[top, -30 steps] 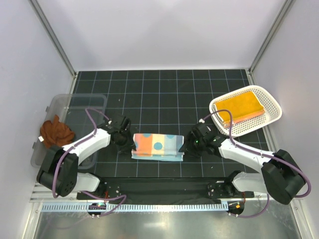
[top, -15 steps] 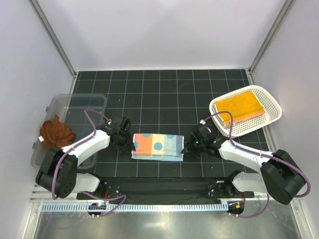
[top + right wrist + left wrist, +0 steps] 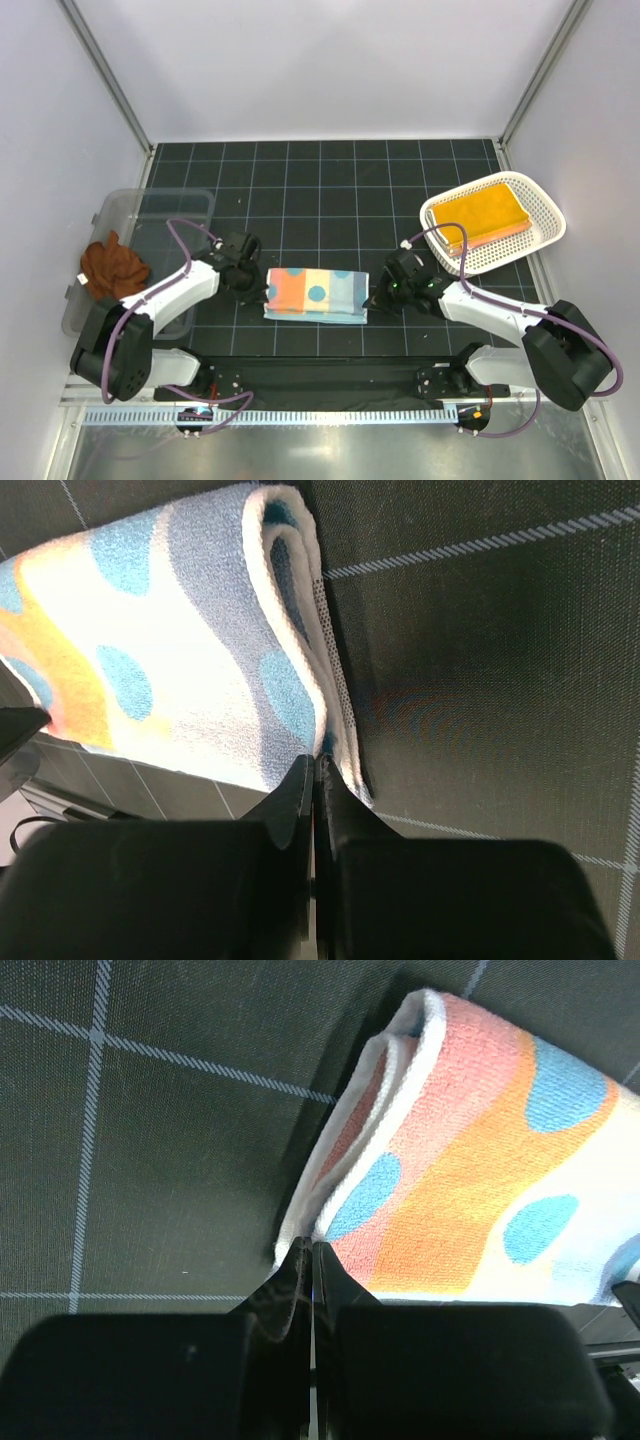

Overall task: Fold and stack the towels
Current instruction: Fold the towel

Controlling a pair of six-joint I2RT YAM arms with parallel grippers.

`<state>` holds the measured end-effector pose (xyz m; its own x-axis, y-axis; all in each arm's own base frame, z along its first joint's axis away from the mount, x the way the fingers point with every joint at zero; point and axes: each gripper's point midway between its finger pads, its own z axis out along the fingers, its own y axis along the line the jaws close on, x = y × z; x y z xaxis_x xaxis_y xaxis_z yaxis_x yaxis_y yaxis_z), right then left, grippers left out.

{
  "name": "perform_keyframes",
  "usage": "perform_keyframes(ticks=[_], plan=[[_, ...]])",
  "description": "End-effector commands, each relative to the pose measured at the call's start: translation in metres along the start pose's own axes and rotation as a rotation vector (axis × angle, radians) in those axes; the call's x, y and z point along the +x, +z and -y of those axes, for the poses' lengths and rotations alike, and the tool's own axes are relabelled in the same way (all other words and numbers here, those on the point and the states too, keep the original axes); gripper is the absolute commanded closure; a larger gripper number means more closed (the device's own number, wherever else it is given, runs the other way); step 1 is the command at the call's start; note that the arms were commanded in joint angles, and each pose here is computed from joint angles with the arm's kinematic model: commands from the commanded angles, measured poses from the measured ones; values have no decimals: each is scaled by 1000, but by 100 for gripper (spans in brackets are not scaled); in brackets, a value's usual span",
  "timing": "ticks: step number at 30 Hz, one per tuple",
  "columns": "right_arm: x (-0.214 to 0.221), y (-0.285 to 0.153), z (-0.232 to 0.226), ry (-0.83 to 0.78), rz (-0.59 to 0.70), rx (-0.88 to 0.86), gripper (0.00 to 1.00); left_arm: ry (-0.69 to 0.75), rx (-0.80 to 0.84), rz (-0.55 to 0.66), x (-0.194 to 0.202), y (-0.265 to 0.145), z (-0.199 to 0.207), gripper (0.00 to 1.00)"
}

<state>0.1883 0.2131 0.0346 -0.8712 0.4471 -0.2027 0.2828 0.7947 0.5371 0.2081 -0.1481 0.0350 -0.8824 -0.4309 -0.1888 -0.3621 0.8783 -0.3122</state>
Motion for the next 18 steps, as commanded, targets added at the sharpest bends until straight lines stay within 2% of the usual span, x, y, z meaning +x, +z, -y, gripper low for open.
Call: perform_keyframes(ticks=[1, 11, 14, 18], plan=[[-10, -9, -22, -26, 39, -78, 99, 0, 24, 48, -13, -14, 13, 100], [-20, -39, -42, -77, 70, -113, 99, -10, 38, 139, -30, -61, 21, 100], [-14, -42, -34, -73, 65, -117, 99, -39, 34, 121, -17, -57, 10, 100], [-3, -38, -16, -43, 53, -123, 99, -66, 5, 70, 6, -32, -13, 100]])
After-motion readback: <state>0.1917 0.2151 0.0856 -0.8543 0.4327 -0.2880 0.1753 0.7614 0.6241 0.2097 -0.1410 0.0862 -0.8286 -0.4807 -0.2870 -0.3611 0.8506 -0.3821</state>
